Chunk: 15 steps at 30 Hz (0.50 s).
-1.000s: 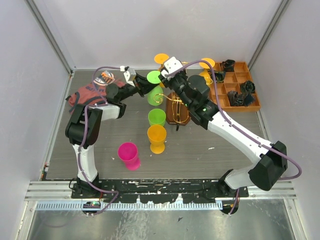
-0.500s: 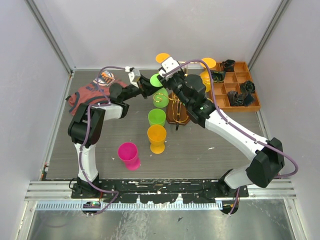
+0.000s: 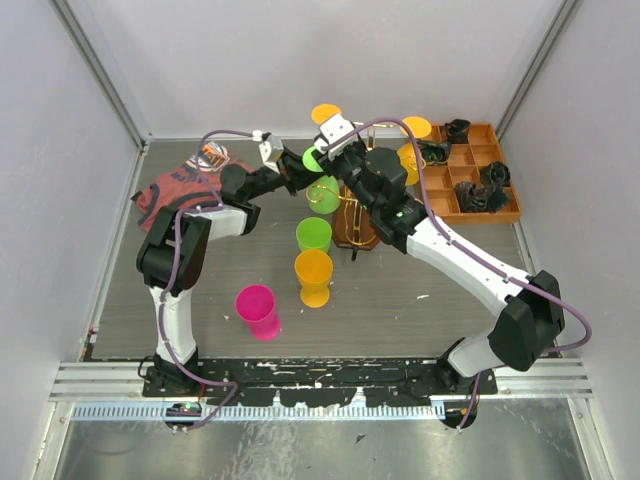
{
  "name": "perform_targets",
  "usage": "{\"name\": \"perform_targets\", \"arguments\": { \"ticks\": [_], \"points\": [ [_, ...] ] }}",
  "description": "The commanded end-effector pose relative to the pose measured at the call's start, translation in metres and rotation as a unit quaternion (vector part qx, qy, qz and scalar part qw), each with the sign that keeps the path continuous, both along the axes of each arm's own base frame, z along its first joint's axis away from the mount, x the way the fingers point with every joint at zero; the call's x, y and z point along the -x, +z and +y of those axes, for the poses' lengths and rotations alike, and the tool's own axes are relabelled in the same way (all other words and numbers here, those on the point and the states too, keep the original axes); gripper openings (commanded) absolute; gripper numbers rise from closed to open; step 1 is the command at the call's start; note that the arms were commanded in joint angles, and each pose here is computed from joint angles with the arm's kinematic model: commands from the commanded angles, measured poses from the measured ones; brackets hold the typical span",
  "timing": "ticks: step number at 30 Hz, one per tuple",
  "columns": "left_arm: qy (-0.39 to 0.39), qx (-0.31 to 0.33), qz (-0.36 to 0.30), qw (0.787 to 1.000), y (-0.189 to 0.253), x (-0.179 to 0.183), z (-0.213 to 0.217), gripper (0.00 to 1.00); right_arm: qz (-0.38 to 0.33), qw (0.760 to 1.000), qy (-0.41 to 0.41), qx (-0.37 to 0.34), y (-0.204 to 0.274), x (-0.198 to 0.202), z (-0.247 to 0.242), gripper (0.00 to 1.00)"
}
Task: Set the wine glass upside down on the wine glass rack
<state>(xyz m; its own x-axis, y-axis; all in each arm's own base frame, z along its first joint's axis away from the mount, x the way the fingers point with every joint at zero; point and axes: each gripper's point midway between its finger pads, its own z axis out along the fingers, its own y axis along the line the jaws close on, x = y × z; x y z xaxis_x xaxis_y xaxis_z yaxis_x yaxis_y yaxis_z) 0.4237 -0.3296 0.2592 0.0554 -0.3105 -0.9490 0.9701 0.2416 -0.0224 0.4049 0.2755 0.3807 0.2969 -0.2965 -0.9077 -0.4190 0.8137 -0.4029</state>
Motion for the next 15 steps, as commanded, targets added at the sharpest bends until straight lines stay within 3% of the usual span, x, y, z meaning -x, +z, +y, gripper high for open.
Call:
{"name": "perform_targets", "arguments": {
  "ticks": [1, 15],
  "points": [
    [-0.006, 0.004, -0.013, 1.000, 0.008, 0.001, -0.006, 0.00, -0.031, 0.999, 0.003, -0.041, 0.036, 0.002, -0.004, 0.51],
    [0.018, 0.011, -0.004, 1.000, -0.001, -0.013, -0.014, 0.05, -0.015, 0.998, 0.017, -0.053, 0.029, -0.003, 0.002, 0.51]
  ]
}}
